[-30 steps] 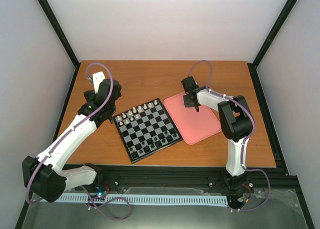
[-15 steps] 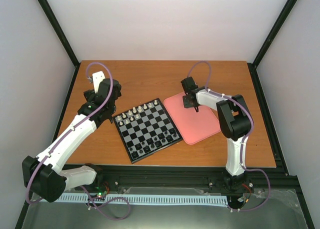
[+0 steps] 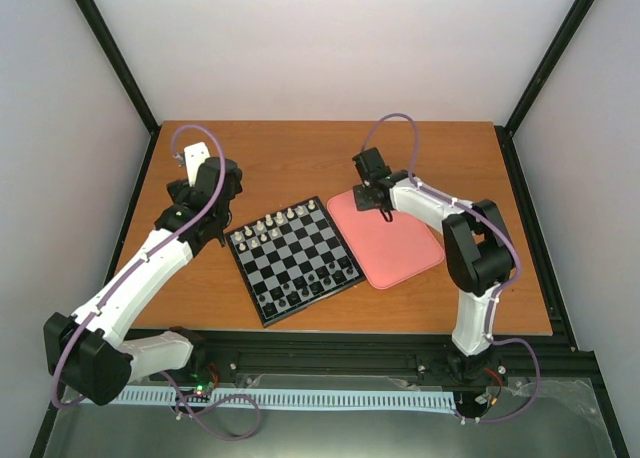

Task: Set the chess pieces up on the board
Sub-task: Pick up the chess piece from the storage box, then place the chess piece on the chessboard.

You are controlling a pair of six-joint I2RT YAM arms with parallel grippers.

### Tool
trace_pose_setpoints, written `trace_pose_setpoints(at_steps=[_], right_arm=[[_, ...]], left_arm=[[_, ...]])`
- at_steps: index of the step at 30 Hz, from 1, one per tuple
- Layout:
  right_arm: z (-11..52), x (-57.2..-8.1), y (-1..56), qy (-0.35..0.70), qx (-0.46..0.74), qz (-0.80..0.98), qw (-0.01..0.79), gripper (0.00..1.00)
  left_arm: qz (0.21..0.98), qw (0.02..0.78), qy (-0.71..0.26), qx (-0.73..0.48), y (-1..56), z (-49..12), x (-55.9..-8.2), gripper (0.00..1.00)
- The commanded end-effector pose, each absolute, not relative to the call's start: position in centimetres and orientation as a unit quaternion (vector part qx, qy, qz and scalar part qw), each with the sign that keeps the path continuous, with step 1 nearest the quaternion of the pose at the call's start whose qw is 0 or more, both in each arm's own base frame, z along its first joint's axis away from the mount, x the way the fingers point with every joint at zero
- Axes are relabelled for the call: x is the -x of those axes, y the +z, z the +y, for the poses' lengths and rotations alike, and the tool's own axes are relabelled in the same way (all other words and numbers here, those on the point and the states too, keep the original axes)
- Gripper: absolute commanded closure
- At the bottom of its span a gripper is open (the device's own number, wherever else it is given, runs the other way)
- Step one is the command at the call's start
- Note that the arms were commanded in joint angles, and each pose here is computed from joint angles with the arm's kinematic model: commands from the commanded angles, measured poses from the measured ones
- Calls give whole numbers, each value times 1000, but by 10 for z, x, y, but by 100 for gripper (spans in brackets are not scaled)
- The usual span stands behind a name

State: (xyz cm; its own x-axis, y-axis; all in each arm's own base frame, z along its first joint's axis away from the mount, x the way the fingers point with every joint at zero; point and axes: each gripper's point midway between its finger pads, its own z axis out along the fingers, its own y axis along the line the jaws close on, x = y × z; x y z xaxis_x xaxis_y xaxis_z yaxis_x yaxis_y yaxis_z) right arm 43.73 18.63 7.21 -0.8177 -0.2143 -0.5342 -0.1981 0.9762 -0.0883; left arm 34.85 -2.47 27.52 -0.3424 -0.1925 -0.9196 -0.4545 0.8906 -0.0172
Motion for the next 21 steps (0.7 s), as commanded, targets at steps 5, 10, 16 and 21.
trace_pose_setpoints(at_steps=[5,10,16,21], right_arm=[[294,-405,109,59,220,923,310,94],[352,-387,100,84,278,910,296,94],[391,-373,93,101,321,899,279,94],[408,-365,84,109,339,895,267,94]], left_arm=[[793,557,111,219,297,-20,-346,0],[793,557,109,220,298,-19,-344,0],[789,563,106,222,302,-17,-340,0],[790,562,107,222,300,-18,-341,0]])
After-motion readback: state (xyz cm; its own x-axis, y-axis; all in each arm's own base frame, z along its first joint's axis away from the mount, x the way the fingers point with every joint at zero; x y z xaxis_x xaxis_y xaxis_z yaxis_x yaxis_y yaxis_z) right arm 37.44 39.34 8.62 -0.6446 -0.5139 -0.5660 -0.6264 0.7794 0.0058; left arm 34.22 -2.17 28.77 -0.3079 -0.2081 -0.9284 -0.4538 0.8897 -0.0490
